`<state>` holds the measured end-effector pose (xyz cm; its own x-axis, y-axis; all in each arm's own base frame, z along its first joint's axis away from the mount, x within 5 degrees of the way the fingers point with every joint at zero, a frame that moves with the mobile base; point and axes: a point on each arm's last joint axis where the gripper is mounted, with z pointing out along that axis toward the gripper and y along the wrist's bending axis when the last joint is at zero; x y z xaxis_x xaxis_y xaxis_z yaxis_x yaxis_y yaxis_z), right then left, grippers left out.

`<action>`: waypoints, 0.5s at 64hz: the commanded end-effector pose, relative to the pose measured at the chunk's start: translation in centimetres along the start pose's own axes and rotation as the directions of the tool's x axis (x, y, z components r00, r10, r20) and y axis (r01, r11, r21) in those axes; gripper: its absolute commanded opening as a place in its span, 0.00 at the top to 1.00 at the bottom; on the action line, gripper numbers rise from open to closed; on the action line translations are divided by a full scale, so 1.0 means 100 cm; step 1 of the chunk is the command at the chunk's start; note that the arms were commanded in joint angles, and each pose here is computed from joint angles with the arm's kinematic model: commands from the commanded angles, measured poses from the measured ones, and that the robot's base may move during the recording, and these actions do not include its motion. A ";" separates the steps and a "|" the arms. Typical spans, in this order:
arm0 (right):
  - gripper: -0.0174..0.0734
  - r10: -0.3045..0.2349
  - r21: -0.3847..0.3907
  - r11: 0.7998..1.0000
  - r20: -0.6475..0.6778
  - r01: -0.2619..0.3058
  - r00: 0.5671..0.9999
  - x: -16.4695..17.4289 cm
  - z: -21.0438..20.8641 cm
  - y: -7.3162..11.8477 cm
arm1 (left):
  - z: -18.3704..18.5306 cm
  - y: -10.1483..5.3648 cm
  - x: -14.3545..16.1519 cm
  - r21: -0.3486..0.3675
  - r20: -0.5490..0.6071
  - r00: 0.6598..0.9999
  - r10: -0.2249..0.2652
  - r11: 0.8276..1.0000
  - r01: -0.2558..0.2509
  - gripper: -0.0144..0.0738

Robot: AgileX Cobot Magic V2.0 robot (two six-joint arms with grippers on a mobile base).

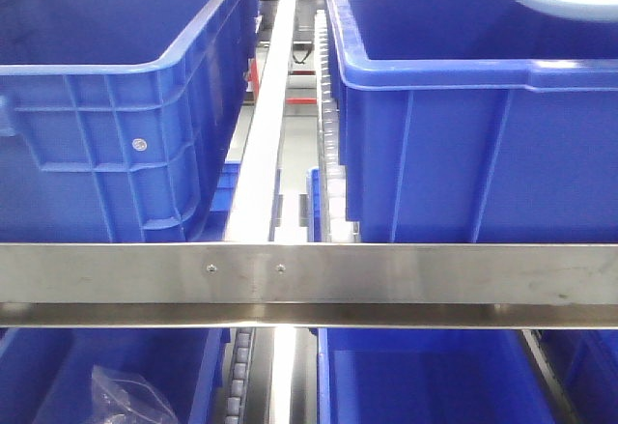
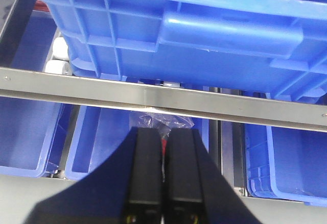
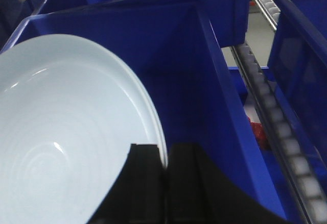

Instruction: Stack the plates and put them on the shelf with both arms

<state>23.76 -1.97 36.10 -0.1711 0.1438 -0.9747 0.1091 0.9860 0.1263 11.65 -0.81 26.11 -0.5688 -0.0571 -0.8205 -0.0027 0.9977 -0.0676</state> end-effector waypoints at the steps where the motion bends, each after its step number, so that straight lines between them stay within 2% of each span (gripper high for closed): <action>1: 0.74 -0.007 -0.029 1.000 0.144 0.011 0.990 -0.036 0.026 0.006 | -0.004 -0.002 -0.014 0.017 0.092 0.996 -0.009 1.000 0.007 0.73; 9: 0.71 -0.007 -0.025 1.000 0.116 0.010 0.993 -0.043 0.070 0.007 | -0.004 -0.002 -0.014 0.017 0.092 0.996 -0.009 1.000 0.007 0.73; 14: 0.58 -0.008 -0.023 1.000 0.098 0.010 0.995 -0.042 0.087 0.007 | -0.004 -0.002 -0.014 0.017 0.092 0.996 -0.009 1.000 0.007 0.73; 17: 0.43 -0.008 -0.023 1.000 0.093 0.010 0.996 -0.041 0.095 0.007 | -0.004 -0.002 -0.014 0.017 0.092 0.996 -0.009 1.000 0.007 0.73; 22: 0.29 -0.008 -0.023 1.000 0.090 0.010 0.996 -0.040 0.099 0.007 | -0.004 -0.002 -0.014 0.017 0.092 0.996 -0.009 1.000 0.007 0.73; 32: 0.31 -0.009 -0.014 1.000 0.059 0.010 0.998 -0.044 0.087 0.007 | -0.004 -0.002 -0.014 0.017 0.092 0.996 -0.009 1.000 0.007 0.73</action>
<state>34.58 -2.79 34.56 -0.2656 0.1503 -0.9523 0.1190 0.9853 0.1223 11.65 -0.81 26.11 -0.5688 -0.0571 -0.8205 -0.0027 0.9977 -0.0676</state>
